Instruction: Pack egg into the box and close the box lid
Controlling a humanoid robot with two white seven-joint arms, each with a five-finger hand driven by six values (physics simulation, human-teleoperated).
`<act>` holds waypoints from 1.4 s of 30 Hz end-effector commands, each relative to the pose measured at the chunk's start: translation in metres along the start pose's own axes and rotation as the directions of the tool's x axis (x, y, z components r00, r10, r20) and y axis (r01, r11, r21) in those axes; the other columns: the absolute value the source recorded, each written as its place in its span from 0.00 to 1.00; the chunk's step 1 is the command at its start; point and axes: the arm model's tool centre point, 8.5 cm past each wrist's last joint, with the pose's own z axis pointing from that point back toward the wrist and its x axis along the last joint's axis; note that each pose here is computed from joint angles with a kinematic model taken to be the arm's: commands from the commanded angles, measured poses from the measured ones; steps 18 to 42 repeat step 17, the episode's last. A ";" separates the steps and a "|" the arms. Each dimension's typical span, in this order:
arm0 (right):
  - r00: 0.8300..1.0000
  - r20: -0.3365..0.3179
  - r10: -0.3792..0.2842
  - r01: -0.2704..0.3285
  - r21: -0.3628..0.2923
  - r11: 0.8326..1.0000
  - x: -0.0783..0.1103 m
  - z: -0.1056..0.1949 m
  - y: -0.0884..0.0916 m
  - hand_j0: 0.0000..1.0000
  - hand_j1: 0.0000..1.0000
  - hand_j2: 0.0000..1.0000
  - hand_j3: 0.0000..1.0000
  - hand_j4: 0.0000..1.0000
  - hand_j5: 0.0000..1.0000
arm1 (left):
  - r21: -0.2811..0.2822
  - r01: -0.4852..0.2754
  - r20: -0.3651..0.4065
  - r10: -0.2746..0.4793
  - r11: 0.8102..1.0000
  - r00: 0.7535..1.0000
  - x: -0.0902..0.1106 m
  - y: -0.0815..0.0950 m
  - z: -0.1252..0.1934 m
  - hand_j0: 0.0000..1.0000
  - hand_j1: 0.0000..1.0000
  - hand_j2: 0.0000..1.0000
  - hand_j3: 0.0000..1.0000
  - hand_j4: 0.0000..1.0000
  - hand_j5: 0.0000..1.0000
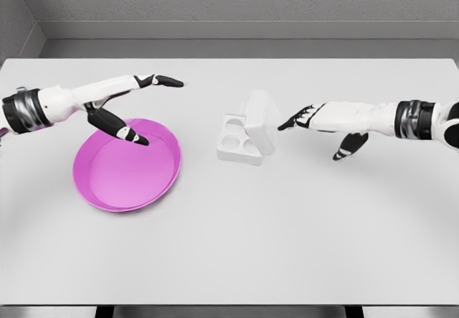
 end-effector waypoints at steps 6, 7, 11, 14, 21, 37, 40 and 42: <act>0.995 0.076 0.062 -0.058 -0.050 0.997 0.025 -0.015 -0.028 1.00 1.00 1.00 1.00 1.00 1.00 | -0.001 0.025 -0.053 -0.025 1.000 0.998 0.001 0.011 0.025 1.00 1.00 1.00 1.00 1.00 1.00; 0.994 0.078 0.073 -0.069 -0.055 0.996 0.027 -0.015 -0.032 1.00 1.00 1.00 1.00 1.00 1.00 | -0.003 0.024 -0.054 -0.024 1.000 0.998 0.000 0.010 0.025 1.00 1.00 1.00 1.00 1.00 1.00; 0.995 -0.016 0.096 -0.097 -0.153 0.983 0.005 0.037 -0.057 1.00 1.00 1.00 1.00 1.00 1.00 | -0.004 0.022 -0.048 -0.022 1.000 0.999 0.000 0.009 0.022 1.00 1.00 1.00 1.00 1.00 1.00; 0.994 -0.079 0.076 -0.089 -0.171 0.981 -0.009 0.064 -0.054 1.00 1.00 1.00 1.00 1.00 1.00 | -0.004 0.023 -0.046 -0.024 1.000 0.999 0.001 0.009 0.022 1.00 1.00 1.00 1.00 1.00 1.00; 0.990 -0.138 0.012 -0.035 -0.164 0.986 -0.031 0.079 -0.038 1.00 1.00 1.00 1.00 1.00 1.00 | -0.004 0.022 -0.044 -0.023 1.000 0.999 0.001 0.009 0.020 1.00 1.00 1.00 1.00 1.00 1.00; 0.990 -0.138 0.012 -0.035 -0.164 0.986 -0.031 0.079 -0.038 1.00 1.00 1.00 1.00 1.00 1.00 | -0.004 0.022 -0.044 -0.023 1.000 0.999 0.001 0.009 0.020 1.00 1.00 1.00 1.00 1.00 1.00; 0.990 -0.138 0.012 -0.035 -0.164 0.986 -0.031 0.079 -0.038 1.00 1.00 1.00 1.00 1.00 1.00 | -0.004 0.022 -0.044 -0.023 1.000 0.999 0.001 0.009 0.020 1.00 1.00 1.00 1.00 1.00 1.00; 0.990 -0.138 0.012 -0.035 -0.164 0.986 -0.031 0.079 -0.038 1.00 1.00 1.00 1.00 1.00 1.00 | -0.004 0.022 -0.044 -0.023 1.000 0.999 0.001 0.009 0.020 1.00 1.00 1.00 1.00 1.00 1.00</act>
